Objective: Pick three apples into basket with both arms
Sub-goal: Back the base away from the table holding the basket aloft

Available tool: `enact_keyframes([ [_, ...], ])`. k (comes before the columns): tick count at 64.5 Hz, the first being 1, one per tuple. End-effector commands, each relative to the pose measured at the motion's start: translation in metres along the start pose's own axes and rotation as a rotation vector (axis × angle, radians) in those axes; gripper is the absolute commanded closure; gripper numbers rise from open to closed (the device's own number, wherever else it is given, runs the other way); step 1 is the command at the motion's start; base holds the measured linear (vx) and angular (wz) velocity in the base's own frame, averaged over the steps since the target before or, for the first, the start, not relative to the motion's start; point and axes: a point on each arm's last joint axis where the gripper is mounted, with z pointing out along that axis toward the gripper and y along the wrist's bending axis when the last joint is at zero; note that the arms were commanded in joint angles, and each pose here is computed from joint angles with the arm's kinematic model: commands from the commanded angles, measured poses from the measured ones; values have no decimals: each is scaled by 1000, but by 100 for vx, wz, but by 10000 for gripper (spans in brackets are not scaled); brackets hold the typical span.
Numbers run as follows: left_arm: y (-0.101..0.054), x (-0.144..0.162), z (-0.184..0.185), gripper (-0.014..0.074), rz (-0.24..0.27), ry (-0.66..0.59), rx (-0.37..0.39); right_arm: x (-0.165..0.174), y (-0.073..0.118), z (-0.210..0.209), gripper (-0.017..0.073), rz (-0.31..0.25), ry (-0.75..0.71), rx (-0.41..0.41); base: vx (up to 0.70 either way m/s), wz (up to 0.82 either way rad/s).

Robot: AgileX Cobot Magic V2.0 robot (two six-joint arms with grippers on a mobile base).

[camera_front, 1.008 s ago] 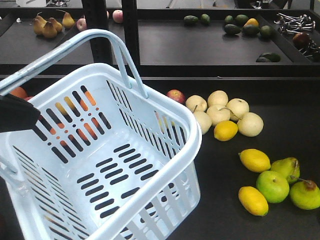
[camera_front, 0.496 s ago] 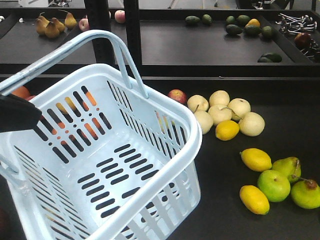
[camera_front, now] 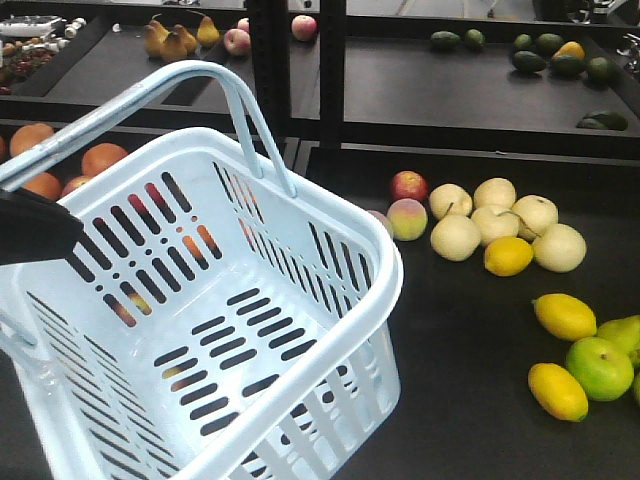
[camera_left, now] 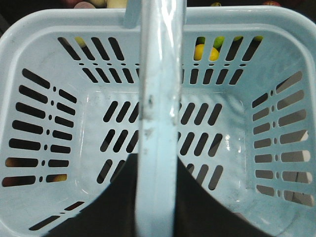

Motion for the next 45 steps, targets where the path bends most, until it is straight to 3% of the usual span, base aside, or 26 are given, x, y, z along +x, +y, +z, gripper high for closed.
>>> enact_keyframes([
  [1,-7,-9,-11,601,0,-99,14,-3,0,-1,564,-6,-78,8,-11,29],
  [45,-7,-9,-11,601,0,-99,14,-3,0,-1,564,-6,-78,8,-11,42],
])
